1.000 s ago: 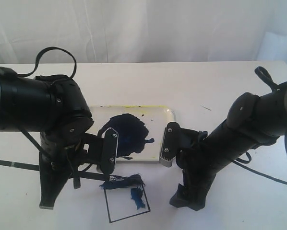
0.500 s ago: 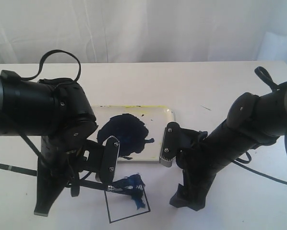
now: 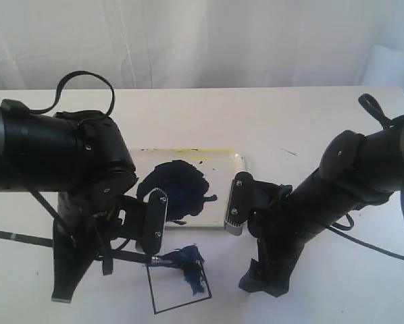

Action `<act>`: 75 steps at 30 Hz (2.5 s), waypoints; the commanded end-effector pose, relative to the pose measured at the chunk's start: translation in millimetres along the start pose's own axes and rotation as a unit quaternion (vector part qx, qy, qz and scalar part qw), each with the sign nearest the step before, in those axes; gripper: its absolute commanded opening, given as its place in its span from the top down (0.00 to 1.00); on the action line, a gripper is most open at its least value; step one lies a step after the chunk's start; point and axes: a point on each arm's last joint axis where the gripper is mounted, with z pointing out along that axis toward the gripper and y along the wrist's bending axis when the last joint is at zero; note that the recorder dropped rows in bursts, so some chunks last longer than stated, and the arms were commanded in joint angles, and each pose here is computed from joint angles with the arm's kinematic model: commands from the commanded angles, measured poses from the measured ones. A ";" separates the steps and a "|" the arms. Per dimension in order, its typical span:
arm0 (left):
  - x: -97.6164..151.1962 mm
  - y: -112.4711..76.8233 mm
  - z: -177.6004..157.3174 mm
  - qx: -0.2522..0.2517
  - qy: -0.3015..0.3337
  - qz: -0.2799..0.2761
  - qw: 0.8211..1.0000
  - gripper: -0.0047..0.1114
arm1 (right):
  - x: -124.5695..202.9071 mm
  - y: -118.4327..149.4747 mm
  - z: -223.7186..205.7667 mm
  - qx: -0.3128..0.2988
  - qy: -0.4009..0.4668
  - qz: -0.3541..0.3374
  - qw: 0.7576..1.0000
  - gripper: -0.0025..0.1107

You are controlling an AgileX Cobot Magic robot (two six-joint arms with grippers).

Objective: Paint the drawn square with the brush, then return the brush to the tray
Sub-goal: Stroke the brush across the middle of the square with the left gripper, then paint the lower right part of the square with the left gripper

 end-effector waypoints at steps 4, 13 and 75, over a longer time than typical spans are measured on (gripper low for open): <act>0.8 -1.9 -3.3 0.005 0.000 0.008 1.000 0.96 | 8.1 2.6 6.2 -0.003 0.020 -0.009 1.000 0.19; -8.3 -16.2 -5.1 0.078 -0.055 0.079 0.992 0.96 | 8.1 2.6 6.2 -0.003 0.020 -0.009 1.000 0.19; 5.9 -10.6 -3.4 0.055 0.027 0.041 0.997 0.96 | 8.2 2.8 6.2 -0.004 0.020 -0.009 1.000 0.19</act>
